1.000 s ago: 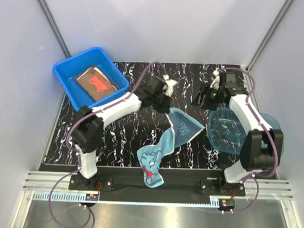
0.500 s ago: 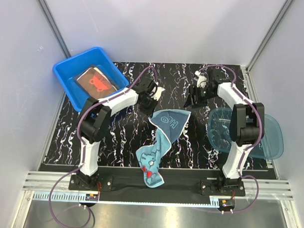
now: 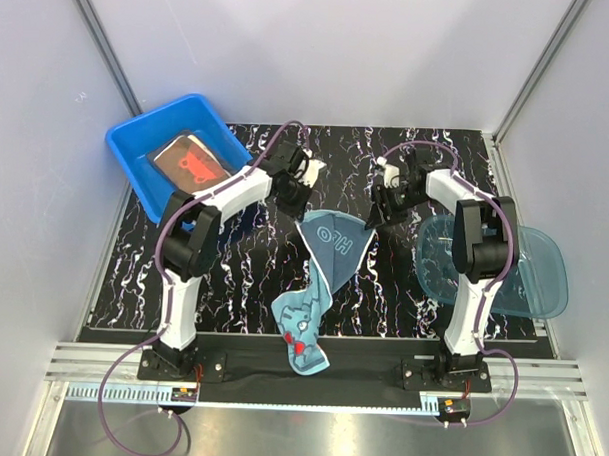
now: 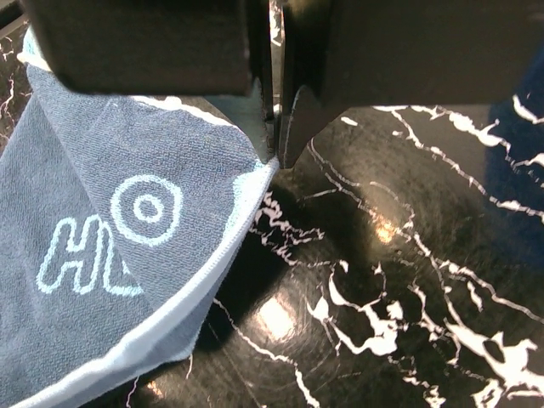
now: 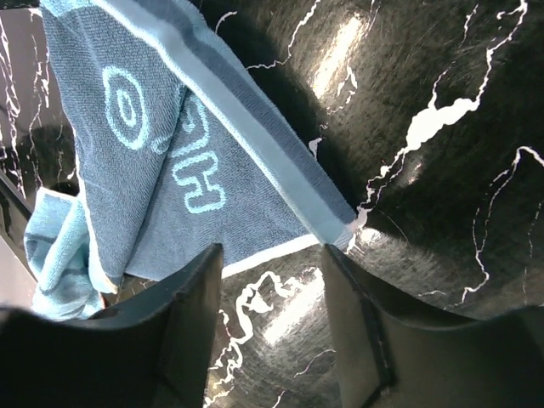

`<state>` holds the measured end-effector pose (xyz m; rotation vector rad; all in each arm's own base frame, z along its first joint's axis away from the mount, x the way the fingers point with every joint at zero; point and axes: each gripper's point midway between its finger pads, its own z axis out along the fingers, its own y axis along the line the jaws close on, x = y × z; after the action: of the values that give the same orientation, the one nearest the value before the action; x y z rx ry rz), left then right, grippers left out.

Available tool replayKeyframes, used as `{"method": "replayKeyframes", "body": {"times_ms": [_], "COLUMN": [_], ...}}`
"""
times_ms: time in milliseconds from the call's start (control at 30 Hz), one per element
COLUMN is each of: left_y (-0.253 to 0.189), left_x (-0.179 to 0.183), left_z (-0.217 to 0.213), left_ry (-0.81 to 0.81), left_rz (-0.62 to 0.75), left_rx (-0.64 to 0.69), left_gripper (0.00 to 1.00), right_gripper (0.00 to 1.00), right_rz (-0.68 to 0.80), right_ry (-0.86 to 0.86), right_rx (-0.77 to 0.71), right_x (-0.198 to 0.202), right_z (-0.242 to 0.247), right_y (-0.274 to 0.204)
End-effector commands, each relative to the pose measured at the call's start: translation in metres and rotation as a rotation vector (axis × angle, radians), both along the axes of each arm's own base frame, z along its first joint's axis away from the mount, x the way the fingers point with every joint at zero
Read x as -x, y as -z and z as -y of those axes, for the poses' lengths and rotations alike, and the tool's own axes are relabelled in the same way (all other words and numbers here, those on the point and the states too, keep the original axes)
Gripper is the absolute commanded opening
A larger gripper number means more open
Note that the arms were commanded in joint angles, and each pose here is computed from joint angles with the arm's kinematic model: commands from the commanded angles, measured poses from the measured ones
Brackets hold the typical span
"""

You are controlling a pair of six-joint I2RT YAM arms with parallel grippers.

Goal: Fold and stack the towels
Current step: Flatten out the crumpled towel

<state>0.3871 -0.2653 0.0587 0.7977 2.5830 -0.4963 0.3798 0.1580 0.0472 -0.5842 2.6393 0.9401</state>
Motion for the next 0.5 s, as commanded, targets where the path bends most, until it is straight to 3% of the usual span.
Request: {"method": "replayKeyframes", "body": {"times_ms": [0, 67, 467], "left_y": [-0.009, -0.005, 0.005], "left_x": [-0.012, -0.013, -0.022], "left_z": [0.013, 0.014, 0.007], "left_ry": [0.03, 0.029, 0.019], "left_rz": [0.032, 0.024, 0.018], "left_rx": [0.045, 0.042, 0.024], "left_gripper": [0.0, 0.0, 0.0], "right_gripper": [0.6, 0.66, 0.6], "right_rz": [0.074, 0.079, 0.182], "right_ry": [-0.033, -0.012, -0.016], "right_rx": [-0.029, 0.014, 0.084], "right_x": [-0.008, -0.014, -0.031], "right_z": [-0.005, 0.0, 0.005], "right_y": [-0.005, 0.004, 0.012]}}
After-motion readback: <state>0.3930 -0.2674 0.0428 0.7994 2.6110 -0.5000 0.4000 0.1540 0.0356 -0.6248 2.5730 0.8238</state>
